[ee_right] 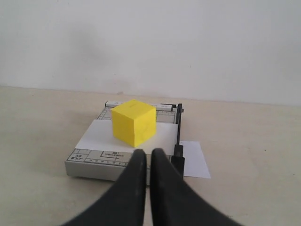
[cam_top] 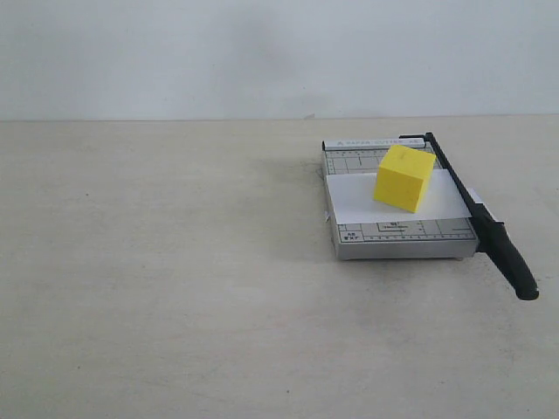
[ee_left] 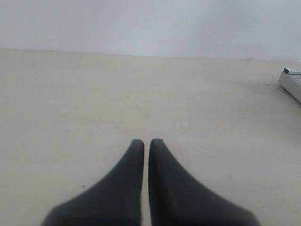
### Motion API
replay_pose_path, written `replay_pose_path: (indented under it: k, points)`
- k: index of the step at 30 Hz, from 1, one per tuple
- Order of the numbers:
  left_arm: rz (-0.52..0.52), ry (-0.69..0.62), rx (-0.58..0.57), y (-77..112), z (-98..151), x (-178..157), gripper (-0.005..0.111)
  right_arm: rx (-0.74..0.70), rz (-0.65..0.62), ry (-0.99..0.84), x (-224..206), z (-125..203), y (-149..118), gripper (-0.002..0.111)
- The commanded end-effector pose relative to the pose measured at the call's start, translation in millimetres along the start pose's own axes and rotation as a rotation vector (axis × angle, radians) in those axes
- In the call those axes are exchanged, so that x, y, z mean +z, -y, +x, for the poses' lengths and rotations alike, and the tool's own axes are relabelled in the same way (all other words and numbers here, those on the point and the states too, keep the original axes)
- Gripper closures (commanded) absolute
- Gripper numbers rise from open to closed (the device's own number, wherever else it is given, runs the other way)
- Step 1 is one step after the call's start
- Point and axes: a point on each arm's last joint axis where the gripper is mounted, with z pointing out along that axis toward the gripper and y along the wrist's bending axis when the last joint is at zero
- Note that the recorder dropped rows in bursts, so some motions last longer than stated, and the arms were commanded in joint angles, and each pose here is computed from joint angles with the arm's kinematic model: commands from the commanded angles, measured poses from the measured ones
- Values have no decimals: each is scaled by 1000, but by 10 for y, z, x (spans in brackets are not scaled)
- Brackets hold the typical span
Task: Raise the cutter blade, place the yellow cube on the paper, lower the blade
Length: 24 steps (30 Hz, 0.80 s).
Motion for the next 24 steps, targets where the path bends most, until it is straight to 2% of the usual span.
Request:
replay_pose_path:
  k: [1, 9, 24]
  points:
    - [-1, 17, -7, 0, -7, 0, 102, -45, -2, 10, -1, 5, -2, 104]
    - [-1, 17, -7, 0, -7, 0, 102, -64, -1, 10, -1, 5, -1, 104]
    - [-1, 17, -7, 0, -7, 0, 102, -190, 0, 5, -1, 10, 0, 104]
